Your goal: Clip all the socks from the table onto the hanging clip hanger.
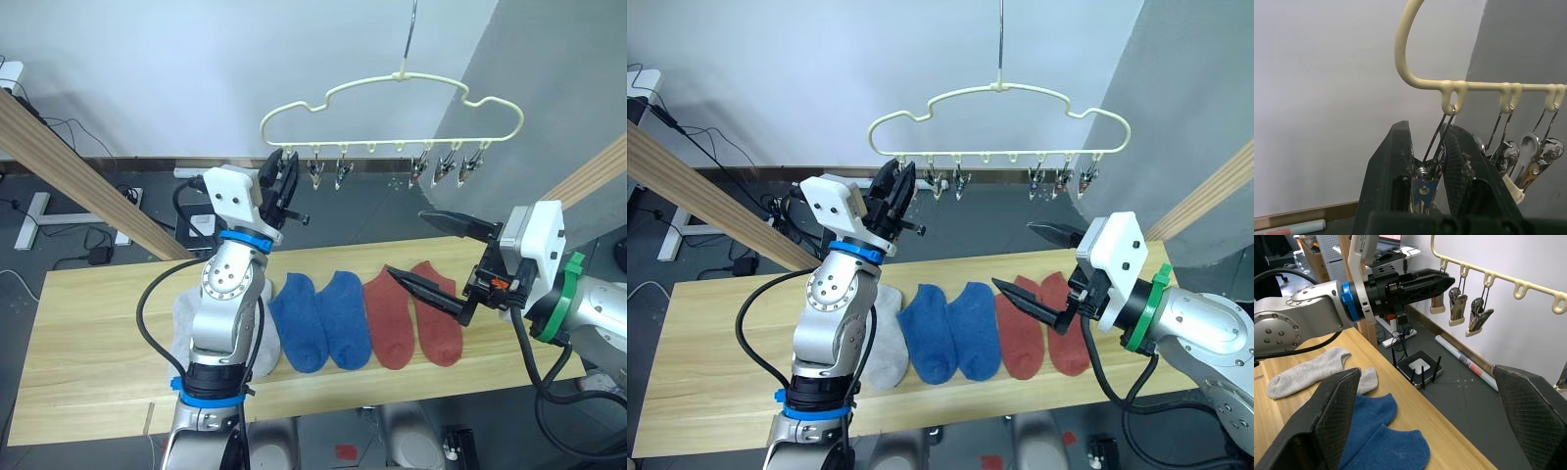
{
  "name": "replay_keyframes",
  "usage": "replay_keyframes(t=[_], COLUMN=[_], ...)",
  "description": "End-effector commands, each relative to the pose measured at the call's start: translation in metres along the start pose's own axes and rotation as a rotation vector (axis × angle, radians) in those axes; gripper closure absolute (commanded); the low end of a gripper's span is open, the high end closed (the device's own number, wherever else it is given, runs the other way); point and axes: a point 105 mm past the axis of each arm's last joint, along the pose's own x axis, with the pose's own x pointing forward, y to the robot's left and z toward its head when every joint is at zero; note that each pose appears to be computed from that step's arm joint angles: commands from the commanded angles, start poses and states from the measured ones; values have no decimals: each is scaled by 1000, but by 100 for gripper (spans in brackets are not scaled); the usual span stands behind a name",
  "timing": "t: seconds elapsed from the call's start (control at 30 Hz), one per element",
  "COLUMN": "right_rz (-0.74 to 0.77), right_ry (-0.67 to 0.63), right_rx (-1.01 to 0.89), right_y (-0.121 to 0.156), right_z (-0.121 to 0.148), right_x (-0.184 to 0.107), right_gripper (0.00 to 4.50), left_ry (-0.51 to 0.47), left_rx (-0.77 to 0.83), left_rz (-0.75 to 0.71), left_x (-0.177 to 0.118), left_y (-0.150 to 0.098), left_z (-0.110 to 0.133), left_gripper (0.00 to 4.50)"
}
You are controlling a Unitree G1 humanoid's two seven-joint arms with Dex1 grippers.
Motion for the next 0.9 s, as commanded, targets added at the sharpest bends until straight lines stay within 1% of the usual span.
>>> replay_keyframes(t=[0.03,0.3,0.4,0.63,0.7,0.77,0.8,0.9], right_rz=[14,8,2,-3,-4,-5,-6,-5], right_ry=[-36,-40,-47,-51,-51,-52,-53,-56], right_rx=[-43,-46,-46,-47,-46,-45,-45,-44], right_y=[8,9,9,9,9,9,9,9], right_z=[9,6,6,5,5,5,5,5], right_x=[0,2,4,5,5,5,5,5], right_gripper=[0,0,0,0,0,0,0,0], left_ry=[-62,-62,-55,-42,-36,-37,-38,-39], left_rx=[6,-40,-22,-4,-2,-1,-2,2], left_rz=[-37,-92,-114,-83,-101,-105,-100,-93], left_x=[-2,0,0,0,-2,-3,-3,-2], left_y=[-5,-6,-6,-1,-2,-2,-2,-2], left_z=[16,18,17,15,14,14,14,15], left_gripper=[383,386,386,386,386,313,291,194])
